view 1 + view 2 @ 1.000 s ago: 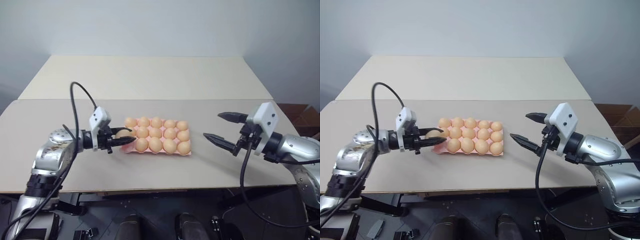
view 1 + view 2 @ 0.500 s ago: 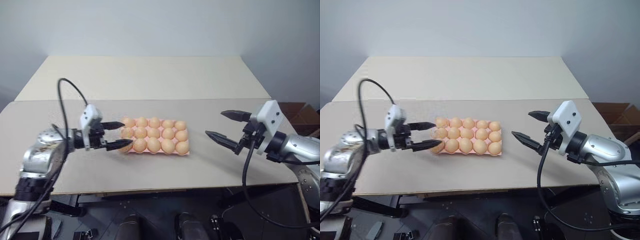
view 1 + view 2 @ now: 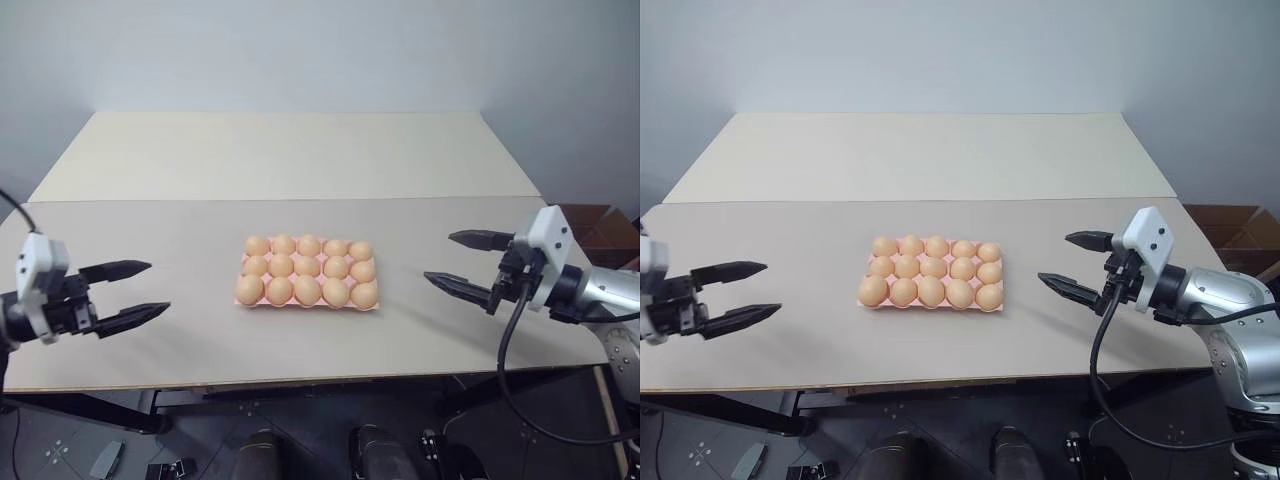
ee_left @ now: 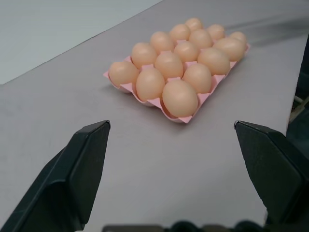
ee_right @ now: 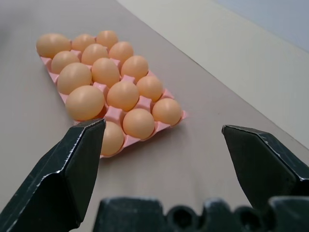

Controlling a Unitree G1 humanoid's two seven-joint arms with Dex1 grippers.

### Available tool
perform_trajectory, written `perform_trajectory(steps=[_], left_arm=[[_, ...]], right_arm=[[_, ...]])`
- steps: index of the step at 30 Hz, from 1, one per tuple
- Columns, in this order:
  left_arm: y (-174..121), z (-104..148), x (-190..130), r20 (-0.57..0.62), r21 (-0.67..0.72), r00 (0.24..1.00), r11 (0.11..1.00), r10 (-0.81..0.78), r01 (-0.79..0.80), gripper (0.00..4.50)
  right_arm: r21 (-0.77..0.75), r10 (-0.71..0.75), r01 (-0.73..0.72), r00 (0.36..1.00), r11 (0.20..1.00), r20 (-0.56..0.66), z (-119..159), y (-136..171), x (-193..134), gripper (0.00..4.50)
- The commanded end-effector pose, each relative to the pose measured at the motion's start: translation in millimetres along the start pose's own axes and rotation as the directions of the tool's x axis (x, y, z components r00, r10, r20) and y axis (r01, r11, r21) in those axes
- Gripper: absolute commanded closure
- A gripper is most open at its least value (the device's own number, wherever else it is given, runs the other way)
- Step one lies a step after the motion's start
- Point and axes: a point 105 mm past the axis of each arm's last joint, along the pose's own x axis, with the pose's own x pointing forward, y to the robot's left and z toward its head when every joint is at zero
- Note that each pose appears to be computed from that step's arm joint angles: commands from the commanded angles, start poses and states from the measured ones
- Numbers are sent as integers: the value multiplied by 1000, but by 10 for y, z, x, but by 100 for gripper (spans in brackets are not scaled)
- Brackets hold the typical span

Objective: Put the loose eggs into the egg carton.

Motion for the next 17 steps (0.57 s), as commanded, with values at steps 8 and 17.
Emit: perform_trajectory(steps=[8,17], left_arm=[[68,252,38,79,63,997,998,10,-15,1],[-13,301,196,119,63,993,998,-9,1,1]], right_arm=[[-108,-12,18,999,994,52,296,54,-1,0],[-100,-32,34,999,994,21,236,33,87,0]])
